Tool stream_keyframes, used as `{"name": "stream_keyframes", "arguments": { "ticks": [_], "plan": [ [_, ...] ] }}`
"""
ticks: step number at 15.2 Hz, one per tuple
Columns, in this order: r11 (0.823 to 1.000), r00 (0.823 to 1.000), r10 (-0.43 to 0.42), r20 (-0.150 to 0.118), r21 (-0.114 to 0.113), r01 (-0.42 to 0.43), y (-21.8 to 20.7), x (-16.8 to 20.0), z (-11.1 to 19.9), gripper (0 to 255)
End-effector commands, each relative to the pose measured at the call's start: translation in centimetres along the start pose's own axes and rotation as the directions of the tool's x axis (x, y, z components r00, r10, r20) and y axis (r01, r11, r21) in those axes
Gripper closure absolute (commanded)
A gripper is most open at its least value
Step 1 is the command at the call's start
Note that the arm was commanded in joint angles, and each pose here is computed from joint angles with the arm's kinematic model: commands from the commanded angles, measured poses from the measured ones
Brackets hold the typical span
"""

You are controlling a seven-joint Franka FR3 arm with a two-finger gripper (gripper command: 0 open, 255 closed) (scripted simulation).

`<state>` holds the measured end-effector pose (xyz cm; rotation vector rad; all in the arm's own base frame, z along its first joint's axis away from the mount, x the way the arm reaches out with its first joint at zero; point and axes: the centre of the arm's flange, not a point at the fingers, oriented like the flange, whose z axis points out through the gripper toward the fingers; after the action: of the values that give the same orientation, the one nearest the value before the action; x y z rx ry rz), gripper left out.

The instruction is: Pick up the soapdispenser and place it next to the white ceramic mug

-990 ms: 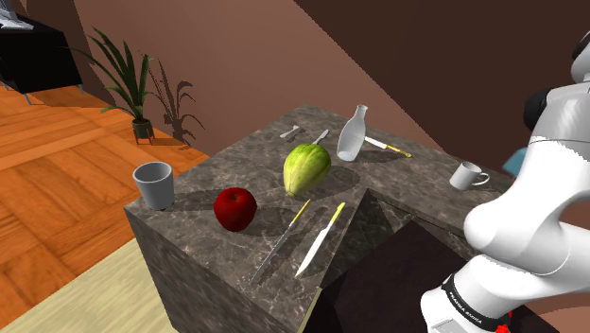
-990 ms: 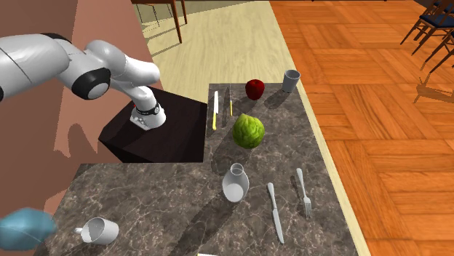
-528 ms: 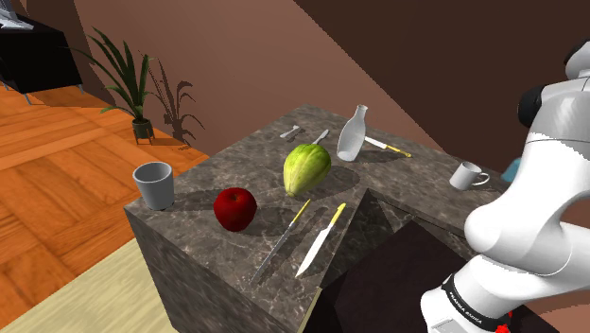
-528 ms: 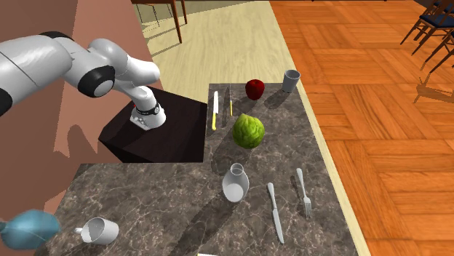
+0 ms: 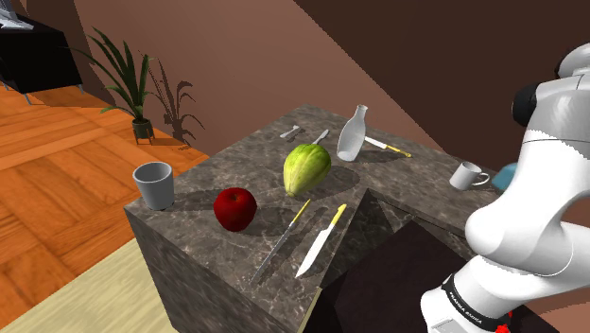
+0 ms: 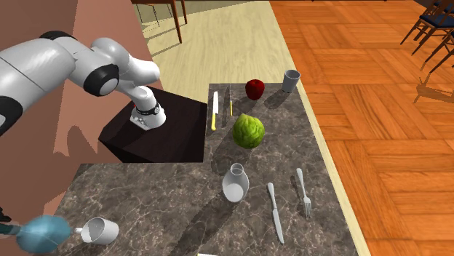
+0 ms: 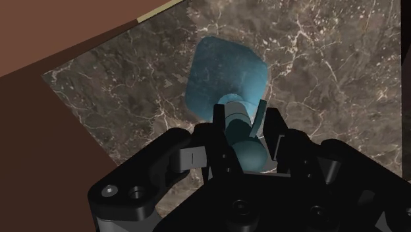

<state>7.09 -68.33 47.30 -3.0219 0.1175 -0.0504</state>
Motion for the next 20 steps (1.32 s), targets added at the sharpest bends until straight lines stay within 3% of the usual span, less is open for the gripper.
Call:
{"name": "stream_keyframes", "arguments": {
  "ticks": [1,8,15,16,20],
  "plan": [
    [1.000,1.000,0.000,0.000,-0.001,0.000,0.1,-0.1,1.0,255],
    [1.000,1.000,0.000,0.000,-0.001,0.000,0.5,-0.2,4.7,255],
    [1.000,1.000,0.000,0.000,-0.001,0.000,0.5,-0.2,4.7,255],
    [1.000,1.000,0.000,0.000,-0.001,0.000,0.5,-0.2,4.7,0],
    [1.000,1.000,0.000,0.000,-0.001,0.000,0.5,-0.2,4.7,0]
  ]
}}
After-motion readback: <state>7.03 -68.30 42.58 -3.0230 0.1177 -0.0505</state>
